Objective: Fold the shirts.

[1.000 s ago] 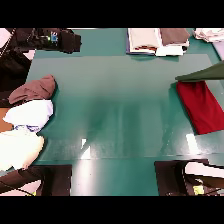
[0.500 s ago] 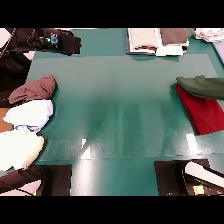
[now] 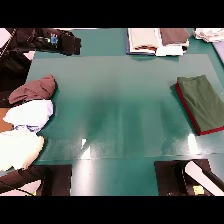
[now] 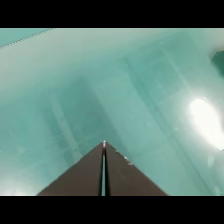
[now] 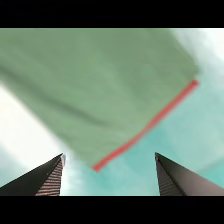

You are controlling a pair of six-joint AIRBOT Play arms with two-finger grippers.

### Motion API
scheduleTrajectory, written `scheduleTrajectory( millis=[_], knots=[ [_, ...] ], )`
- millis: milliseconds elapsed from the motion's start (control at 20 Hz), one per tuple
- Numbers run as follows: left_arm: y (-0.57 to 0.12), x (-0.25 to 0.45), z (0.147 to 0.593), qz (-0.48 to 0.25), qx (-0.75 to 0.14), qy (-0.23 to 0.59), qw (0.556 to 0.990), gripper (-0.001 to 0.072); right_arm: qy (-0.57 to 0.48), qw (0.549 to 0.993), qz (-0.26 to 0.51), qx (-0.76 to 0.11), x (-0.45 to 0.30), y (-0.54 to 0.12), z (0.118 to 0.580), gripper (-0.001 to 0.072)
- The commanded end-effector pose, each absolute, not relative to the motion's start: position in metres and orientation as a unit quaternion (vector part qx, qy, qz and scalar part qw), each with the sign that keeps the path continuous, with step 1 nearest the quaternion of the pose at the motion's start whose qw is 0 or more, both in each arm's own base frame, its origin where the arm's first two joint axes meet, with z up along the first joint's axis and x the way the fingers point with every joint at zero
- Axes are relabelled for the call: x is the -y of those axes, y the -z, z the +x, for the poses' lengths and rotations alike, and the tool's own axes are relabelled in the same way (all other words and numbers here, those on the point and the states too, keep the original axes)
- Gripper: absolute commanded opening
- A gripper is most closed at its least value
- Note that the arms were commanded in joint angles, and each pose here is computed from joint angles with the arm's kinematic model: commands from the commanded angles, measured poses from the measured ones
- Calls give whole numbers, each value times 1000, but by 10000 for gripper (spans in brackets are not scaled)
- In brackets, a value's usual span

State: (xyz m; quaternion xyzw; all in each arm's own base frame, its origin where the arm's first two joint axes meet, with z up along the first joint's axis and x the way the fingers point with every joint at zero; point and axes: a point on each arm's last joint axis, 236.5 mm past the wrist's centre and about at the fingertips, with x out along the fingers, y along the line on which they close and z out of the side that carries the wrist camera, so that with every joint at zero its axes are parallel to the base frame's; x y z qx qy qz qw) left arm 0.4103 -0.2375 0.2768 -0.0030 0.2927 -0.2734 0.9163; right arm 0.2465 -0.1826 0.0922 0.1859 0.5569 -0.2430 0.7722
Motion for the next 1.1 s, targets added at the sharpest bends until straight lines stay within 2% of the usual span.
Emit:
scheduleTrajectory(
  millis=[0, 100, 300, 450, 600, 1050],
  knots=[
    [-278, 238, 411, -4, -289, 274, 917, 30, 143, 833, 230, -482, 122, -122, 293, 622],
    [-280, 238, 413, -5, -284, 273, 919, 30, 63, 858, 227, -456, 69, -140, 320, 622],
    [-281, 238, 413, -6, -282, 273, 919, 30, -71, 873, 165, -453, -33, -147, 345, 612],
    [-284, 239, 415, -8, -277, 274, 921, 30, -147, 874, 127, -446, -96, -148, 351, 373],
    [-284, 239, 415, -8, -276, 274, 921, 30, -195, 864, 104, -451, -139, -141, 349, 15],
    [-284, 239, 415, -8, -276, 274, 921, 30, -221, 851, 90, -468, -163, -130, 342, 18]
  ],
)
